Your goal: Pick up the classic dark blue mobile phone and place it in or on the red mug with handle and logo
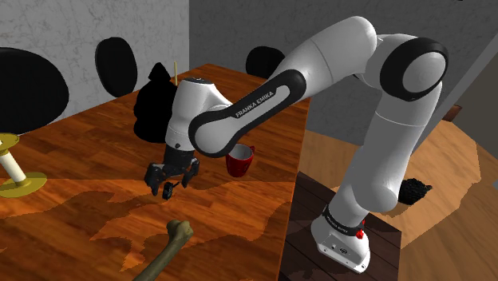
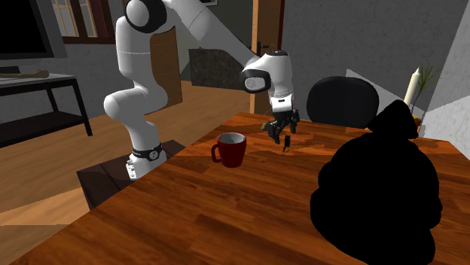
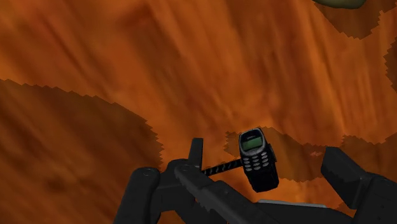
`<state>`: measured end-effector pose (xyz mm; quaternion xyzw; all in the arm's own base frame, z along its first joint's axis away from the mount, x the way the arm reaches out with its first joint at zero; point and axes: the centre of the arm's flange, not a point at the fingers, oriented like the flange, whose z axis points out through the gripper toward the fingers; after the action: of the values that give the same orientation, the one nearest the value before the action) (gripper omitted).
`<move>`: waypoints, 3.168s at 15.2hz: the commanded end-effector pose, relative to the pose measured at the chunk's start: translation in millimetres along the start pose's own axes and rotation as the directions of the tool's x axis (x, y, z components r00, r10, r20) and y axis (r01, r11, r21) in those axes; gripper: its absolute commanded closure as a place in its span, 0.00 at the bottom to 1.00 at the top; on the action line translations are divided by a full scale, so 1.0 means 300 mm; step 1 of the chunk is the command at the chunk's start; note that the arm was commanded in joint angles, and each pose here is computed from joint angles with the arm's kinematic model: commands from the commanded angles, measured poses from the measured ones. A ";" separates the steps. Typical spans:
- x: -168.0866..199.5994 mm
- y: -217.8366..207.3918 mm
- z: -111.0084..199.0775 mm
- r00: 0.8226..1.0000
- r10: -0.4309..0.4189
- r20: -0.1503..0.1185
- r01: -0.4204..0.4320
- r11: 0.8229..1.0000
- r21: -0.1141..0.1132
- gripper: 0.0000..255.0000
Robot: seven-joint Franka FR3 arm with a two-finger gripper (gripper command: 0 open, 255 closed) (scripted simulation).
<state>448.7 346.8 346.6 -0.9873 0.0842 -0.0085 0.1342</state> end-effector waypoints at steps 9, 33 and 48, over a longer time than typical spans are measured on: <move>0.000 0.000 0.000 1.000 0.000 0.000 0.000 1.000 0.000 1.00; -0.002 -0.103 -0.373 1.000 0.000 0.000 0.000 1.000 0.000 1.00; -0.035 0.008 -0.616 1.000 0.000 0.000 0.000 1.000 0.000 1.00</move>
<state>436.6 309.5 524.1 -0.9874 0.0845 -0.0086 0.1338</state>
